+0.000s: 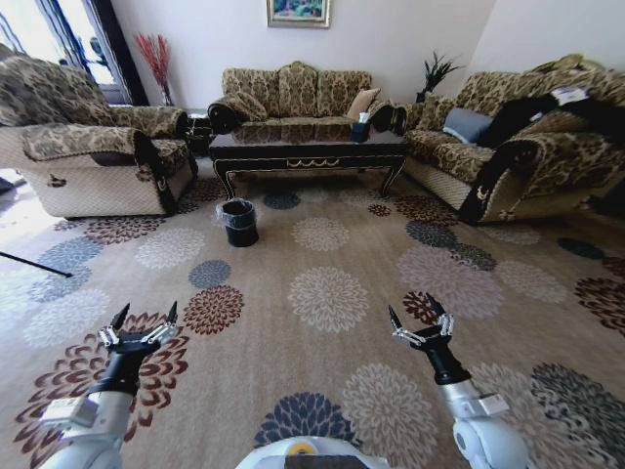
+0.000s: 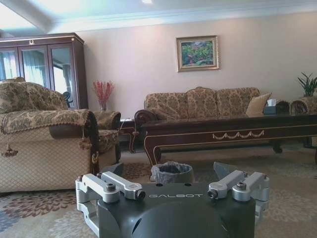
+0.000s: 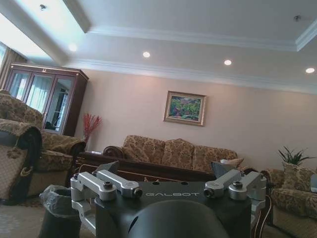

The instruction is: Move to the front of the table and pick up the trash from the floor, then place it into the trash bin.

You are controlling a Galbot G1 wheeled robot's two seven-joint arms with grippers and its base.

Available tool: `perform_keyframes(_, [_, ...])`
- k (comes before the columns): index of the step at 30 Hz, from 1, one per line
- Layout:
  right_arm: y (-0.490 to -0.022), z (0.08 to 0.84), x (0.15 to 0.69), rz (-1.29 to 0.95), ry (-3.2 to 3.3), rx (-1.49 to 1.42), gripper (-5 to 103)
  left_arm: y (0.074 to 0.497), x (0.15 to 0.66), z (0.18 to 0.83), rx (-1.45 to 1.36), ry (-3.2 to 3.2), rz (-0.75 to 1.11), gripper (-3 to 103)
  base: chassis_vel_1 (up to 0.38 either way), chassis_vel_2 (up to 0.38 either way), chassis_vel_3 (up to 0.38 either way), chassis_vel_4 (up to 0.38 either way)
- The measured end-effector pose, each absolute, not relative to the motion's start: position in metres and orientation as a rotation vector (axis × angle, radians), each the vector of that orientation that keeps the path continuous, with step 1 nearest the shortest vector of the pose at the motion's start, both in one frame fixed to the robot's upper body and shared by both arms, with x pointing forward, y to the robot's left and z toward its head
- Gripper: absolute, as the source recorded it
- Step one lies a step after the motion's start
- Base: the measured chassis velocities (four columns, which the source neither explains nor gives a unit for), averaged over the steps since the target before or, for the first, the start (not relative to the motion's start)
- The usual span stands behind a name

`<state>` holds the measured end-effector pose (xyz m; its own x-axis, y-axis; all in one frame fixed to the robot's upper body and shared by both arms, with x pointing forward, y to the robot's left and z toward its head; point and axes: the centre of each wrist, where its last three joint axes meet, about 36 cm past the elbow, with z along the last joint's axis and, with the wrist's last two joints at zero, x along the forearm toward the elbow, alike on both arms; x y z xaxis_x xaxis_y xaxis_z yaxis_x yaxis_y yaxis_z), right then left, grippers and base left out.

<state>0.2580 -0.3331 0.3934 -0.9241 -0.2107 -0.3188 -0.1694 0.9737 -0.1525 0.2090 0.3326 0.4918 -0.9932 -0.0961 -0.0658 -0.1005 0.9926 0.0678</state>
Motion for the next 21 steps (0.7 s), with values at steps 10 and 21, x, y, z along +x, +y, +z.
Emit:
perform_keyframes(10, [-0.331,0.404,0.260,-0.167,2.814,-0.186,100,0.338,0.210,0.487,-0.194,3.081,0.109,100,0.000,0.000,0.000,0.000])
perform_keyframes(21, [-0.332,0.405,0.260,-0.177,2.811,-0.197,100,0.339,0.212,0.485,-0.198,3.060,0.114,100,0.000,0.000,0.000,0.000])
